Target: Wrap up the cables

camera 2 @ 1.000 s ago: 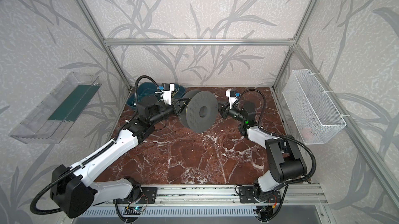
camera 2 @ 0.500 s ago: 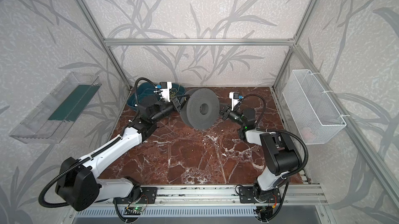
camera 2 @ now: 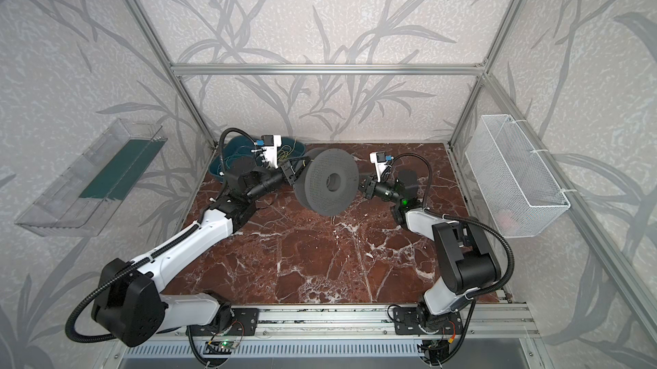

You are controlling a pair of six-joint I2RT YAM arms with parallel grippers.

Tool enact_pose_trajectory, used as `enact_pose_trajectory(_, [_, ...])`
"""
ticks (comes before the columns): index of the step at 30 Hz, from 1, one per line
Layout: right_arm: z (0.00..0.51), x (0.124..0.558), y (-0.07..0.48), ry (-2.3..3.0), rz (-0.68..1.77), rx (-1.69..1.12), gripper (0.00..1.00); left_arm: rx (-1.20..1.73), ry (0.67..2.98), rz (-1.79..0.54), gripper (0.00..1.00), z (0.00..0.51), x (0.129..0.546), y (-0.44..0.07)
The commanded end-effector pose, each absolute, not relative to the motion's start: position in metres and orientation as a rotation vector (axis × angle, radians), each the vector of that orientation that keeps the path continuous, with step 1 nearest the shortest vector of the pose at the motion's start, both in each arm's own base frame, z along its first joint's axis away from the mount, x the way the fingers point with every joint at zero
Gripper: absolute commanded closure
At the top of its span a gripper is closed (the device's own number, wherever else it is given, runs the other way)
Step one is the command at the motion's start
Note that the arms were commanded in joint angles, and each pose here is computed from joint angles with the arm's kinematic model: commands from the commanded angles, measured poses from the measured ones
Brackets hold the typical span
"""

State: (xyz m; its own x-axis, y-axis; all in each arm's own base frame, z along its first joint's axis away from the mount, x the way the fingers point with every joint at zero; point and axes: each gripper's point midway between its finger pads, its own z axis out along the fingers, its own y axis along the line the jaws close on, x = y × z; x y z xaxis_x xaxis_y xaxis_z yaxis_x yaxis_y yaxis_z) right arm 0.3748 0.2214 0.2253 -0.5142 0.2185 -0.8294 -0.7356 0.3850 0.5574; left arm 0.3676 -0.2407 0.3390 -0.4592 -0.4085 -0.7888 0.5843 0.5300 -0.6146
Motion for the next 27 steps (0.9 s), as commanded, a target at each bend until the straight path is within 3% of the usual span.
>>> enact_pose_trajectory(1, [0.182, 0.362, 0.215, 1.968, 1.265, -0.430, 0.97, 0.283, 1.209, -1.182, 1.00, 0.470, 0.325, -0.220])
enact_pose_trajectory(8, [0.193, 0.365, 0.209, 2.036, 1.158, -0.460, 0.73, 0.306, 1.209, -1.205, 1.00, 0.470, 0.320, -0.223])
enact_pose_trajectory(14, [0.205, 0.366, 0.208, 2.037, 1.136, -0.470, 0.63, 0.328, 1.237, -1.216, 1.00, 0.462, 0.322, -0.229])
enact_pose_trajectory(21, [0.206, 0.373, 0.197, 2.075, 1.060, -0.417, 0.60, 0.299, 1.308, -1.169, 1.00, 0.439, 0.330, -0.226])
enact_pose_trajectory(27, [0.209, 0.383, 0.147, 2.119, 0.929, -0.107, 0.57, 0.210, 1.391, -1.162, 1.00, 0.402, 0.343, -0.220])
